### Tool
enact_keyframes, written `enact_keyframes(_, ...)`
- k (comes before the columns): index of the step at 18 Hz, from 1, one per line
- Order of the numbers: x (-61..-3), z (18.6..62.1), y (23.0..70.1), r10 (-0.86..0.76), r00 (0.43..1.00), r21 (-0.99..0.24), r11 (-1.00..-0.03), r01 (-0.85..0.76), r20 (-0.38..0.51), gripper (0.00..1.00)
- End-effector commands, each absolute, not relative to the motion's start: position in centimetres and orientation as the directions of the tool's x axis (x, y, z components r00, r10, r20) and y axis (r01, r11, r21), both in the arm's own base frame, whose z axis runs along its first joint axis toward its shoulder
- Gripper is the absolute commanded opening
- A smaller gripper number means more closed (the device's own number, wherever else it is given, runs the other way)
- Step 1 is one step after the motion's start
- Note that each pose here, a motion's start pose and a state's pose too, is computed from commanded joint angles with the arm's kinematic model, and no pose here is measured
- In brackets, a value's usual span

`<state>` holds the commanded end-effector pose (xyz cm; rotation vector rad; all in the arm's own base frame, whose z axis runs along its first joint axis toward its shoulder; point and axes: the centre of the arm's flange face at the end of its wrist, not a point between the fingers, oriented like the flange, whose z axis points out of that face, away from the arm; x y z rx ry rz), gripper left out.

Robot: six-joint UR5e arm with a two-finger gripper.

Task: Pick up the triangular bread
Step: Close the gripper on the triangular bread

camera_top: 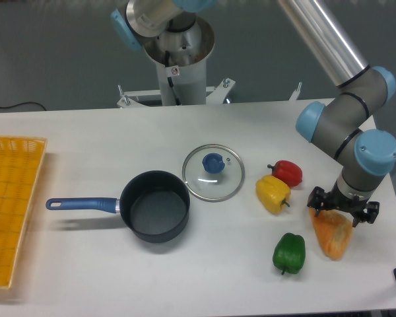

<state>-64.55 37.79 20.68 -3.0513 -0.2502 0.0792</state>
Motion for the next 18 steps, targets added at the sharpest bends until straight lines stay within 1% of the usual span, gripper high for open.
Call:
enact_keyframes(2, -64.47, 20.54, 37.76, 0.163, 0.986, -0.081, -0.984, 0.159, -0.042, 0.84)
enact_keyframes(4, -64.44, 20.49, 37.75, 0.151, 0.988, -0.081, -0.986, 0.147, -0.043, 0.82)
enact_keyframes(7, -64.08, 20.21, 37.74, 0.09, 0.995, -0.074, -0.993, 0.087, -0.04, 0.76)
enact_keyframes(11, -63.98, 20.41, 37.72, 0.073, 0.996, -0.076, -0.995, 0.07, -0.042, 0.63)
enact_keyframes(14, -63.97, 20.63, 37.71, 0.072, 0.996, -0.077, -0.995, 0.068, -0.045, 0.48)
enact_keyframes(18, -64.05, 21.08, 37.52, 0.061, 0.997, -0.08, -0.995, 0.057, -0.051, 0.39)
